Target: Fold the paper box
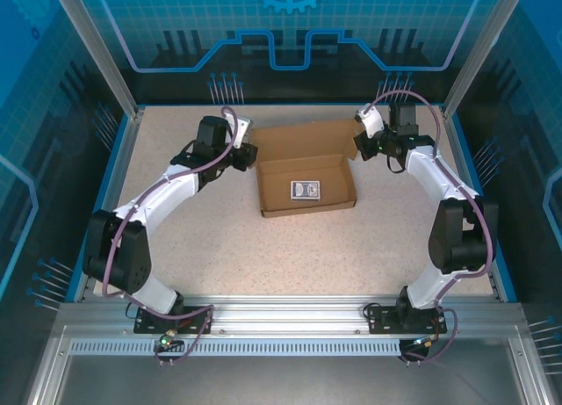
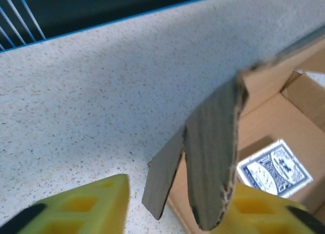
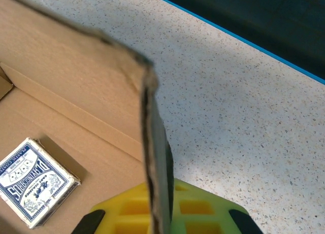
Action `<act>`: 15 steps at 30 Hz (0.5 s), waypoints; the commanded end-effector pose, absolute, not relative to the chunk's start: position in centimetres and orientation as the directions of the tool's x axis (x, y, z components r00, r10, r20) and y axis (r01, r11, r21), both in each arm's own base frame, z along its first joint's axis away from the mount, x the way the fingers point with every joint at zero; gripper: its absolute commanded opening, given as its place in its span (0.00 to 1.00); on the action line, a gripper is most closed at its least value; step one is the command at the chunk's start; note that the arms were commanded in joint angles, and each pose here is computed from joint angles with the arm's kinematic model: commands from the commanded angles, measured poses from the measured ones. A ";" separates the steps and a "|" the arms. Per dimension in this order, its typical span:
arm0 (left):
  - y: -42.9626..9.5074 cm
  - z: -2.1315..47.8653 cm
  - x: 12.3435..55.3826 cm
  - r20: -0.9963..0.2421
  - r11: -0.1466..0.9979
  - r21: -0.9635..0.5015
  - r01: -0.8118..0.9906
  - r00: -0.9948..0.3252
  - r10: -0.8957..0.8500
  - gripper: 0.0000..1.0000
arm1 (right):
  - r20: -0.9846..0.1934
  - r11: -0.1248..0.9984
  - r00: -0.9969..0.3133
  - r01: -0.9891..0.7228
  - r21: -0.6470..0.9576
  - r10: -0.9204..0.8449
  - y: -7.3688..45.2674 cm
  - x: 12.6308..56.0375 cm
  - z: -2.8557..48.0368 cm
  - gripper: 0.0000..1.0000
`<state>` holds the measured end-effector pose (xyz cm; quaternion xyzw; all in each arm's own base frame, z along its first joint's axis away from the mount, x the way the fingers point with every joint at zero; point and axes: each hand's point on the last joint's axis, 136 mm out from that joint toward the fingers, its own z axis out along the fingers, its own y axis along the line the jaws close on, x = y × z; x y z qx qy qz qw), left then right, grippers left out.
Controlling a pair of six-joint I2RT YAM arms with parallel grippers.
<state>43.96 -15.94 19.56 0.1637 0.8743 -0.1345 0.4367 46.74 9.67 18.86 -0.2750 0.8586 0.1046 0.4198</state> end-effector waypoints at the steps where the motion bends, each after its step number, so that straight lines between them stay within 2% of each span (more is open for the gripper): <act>1: -16.4 19.7 44.1 -0.796 0.890 -0.101 0.445 -0.573 0.196 0.32 | -0.803 0.830 -0.466 -0.554 -0.063 -0.372 10.1 46.8 20.6 0.00; 15: -16.9 19.5 45.6 -0.795 0.890 -0.111 0.442 -0.577 0.187 0.04 | -0.806 0.835 -0.468 -0.547 -0.058 -0.363 10.9 46.5 21.1 0.00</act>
